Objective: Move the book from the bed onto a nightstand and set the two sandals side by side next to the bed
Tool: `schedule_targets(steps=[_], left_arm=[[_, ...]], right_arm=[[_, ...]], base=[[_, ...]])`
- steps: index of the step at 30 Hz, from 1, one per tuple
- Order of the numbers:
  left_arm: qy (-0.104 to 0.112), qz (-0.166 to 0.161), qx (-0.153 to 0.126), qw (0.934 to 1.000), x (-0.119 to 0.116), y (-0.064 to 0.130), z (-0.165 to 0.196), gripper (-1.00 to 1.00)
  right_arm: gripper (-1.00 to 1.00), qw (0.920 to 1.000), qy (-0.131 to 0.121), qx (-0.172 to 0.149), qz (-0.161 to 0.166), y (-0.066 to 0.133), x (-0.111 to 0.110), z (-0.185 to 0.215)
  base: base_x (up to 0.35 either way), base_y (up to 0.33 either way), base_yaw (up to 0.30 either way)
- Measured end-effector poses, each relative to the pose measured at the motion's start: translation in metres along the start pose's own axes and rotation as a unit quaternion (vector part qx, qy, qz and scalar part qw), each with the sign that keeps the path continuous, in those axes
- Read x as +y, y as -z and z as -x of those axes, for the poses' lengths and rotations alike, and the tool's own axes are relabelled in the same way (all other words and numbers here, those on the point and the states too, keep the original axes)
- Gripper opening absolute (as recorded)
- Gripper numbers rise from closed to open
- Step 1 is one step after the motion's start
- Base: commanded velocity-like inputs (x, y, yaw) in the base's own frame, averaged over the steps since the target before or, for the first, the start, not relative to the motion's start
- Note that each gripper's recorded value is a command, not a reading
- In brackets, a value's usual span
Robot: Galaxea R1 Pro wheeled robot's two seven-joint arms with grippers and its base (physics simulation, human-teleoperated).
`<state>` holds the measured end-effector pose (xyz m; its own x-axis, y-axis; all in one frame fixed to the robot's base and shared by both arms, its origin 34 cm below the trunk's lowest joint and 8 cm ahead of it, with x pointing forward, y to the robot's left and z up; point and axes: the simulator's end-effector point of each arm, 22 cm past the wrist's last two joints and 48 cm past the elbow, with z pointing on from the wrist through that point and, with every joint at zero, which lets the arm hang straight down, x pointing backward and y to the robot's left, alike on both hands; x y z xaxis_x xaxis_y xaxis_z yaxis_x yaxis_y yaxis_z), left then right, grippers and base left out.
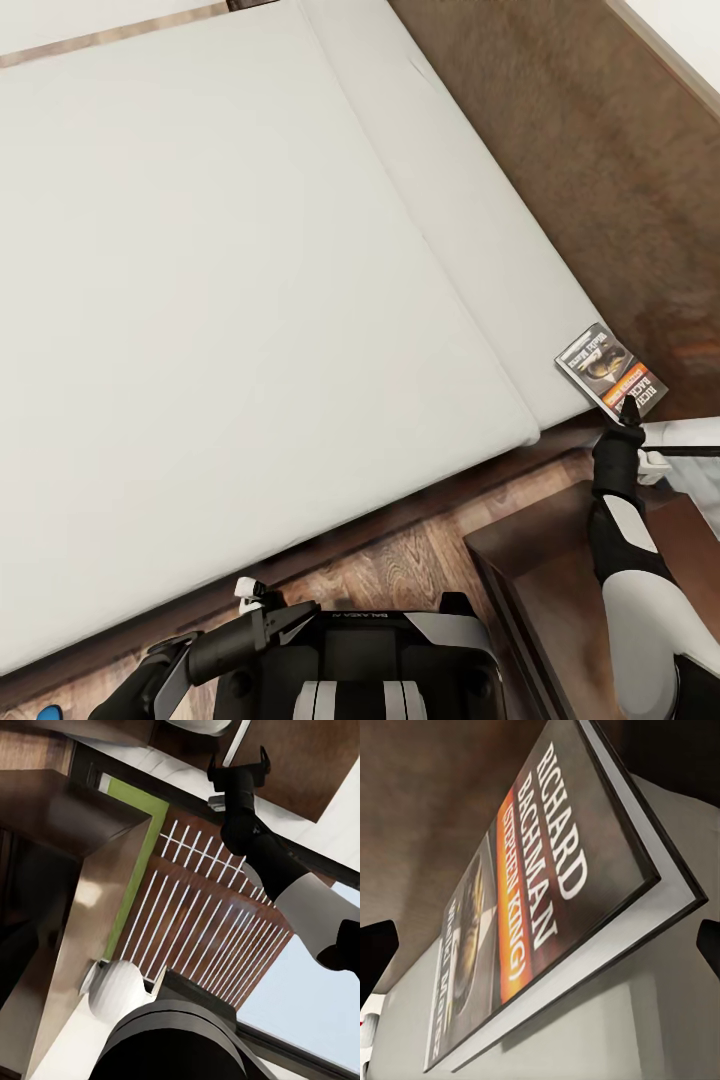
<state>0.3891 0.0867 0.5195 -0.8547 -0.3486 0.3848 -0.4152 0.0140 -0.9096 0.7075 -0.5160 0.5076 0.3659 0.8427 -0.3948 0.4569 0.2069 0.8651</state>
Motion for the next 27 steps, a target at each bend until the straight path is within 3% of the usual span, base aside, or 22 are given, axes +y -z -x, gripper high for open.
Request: schedule_targets(steps=[10, 11, 27], left_arm=[[0.0, 0.0, 0.0, 1.0, 0.0, 0.0, 0.0, 1.0], [0.0, 0.0, 0.0, 1.0, 0.0, 0.0, 0.0, 1.0], [0.0, 0.0, 0.0, 1.0, 0.0, 0.0, 0.0, 1.0]], right_arm=[[1.0, 1.0, 0.0, -0.001, 0.0, 0.0, -0.0002, 0.0002], [-1.0, 1.0, 0.0, -0.001, -0.001, 0.0, -0.0002, 0.0002], [-1.0, 1.0, 0.004, -0.001, 0.0, 0.0001, 0.0001, 0.0003]], base=[[0.0, 0.0, 0.0], [0.0, 0.0, 0.0], [0.0, 0.0, 0.0]])
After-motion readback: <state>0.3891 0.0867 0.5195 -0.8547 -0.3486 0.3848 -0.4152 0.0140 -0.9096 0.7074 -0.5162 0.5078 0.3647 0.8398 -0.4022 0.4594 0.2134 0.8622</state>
